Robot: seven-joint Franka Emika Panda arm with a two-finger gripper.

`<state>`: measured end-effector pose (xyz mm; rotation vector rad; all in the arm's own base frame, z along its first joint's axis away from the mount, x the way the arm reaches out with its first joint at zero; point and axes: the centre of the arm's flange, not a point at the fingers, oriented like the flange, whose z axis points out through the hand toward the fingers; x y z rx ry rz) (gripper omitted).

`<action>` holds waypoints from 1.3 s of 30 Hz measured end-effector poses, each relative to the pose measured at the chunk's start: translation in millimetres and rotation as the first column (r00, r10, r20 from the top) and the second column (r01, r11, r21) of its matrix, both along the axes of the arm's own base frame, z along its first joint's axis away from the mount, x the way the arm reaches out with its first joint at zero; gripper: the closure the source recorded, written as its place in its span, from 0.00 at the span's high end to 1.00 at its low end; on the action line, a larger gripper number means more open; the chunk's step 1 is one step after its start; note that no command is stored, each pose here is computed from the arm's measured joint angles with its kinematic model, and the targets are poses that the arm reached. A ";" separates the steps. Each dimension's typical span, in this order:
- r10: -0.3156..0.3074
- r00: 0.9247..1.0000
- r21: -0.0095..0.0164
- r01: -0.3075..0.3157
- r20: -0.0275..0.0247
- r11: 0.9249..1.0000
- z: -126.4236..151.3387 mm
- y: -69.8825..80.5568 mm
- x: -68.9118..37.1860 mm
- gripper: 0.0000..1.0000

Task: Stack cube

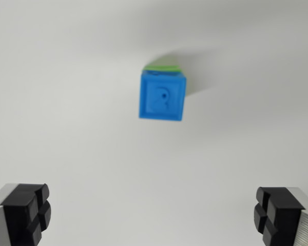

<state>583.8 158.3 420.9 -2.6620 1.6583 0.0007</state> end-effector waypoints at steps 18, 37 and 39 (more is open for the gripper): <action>0.000 1.000 0.001 0.000 0.000 1.000 41.8 0.2 0.4 1.00; 0.000 1.000 0.000 0.000 -0.001 1.000 45.2 0.4 0.9 1.00; 0.000 1.000 0.000 0.000 -0.001 1.000 45.2 0.4 0.9 1.00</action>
